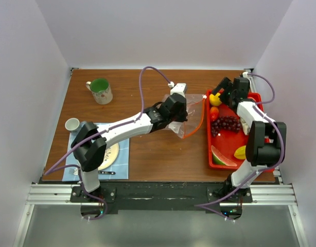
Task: Place the food in the zip-top bag and seal the zipper
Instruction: Pick up the fake fruit from the bin.
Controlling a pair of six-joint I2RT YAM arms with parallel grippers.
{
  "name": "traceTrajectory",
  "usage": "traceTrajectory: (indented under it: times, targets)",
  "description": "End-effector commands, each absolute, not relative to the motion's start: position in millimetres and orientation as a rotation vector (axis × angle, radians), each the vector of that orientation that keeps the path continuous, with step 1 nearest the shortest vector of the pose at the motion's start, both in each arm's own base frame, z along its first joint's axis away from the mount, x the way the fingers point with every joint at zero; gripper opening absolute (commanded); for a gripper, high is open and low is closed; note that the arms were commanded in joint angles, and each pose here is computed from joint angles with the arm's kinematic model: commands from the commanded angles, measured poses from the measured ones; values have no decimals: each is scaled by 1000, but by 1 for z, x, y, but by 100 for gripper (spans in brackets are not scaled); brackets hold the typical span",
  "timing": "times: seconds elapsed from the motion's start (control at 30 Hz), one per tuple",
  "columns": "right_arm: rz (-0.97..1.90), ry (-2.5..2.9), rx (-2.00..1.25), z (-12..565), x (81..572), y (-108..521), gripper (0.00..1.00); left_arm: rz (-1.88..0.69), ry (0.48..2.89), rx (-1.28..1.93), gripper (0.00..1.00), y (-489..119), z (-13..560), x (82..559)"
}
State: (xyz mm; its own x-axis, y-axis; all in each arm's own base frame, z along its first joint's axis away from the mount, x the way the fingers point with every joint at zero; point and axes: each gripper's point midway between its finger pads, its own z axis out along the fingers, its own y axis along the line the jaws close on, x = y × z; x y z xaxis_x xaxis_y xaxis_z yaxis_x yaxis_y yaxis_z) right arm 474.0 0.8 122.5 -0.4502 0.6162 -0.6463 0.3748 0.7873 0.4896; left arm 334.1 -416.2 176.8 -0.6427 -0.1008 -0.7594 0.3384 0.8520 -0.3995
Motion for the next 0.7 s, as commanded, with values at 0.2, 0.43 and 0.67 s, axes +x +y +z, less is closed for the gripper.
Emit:
traceTrajectory:
  times: [0.2,0.43,0.67]
  targets:
    - [426,1985,782,119,507,1,88,-700,2137,163,0,-425,201,344]
    - [376,1952,821,133,494,-8,50,-692,2134,171,0,-423,203,343]
    - [287,1958,794,180,468,-17,20,-693,2129,169,0,-423,203,344]
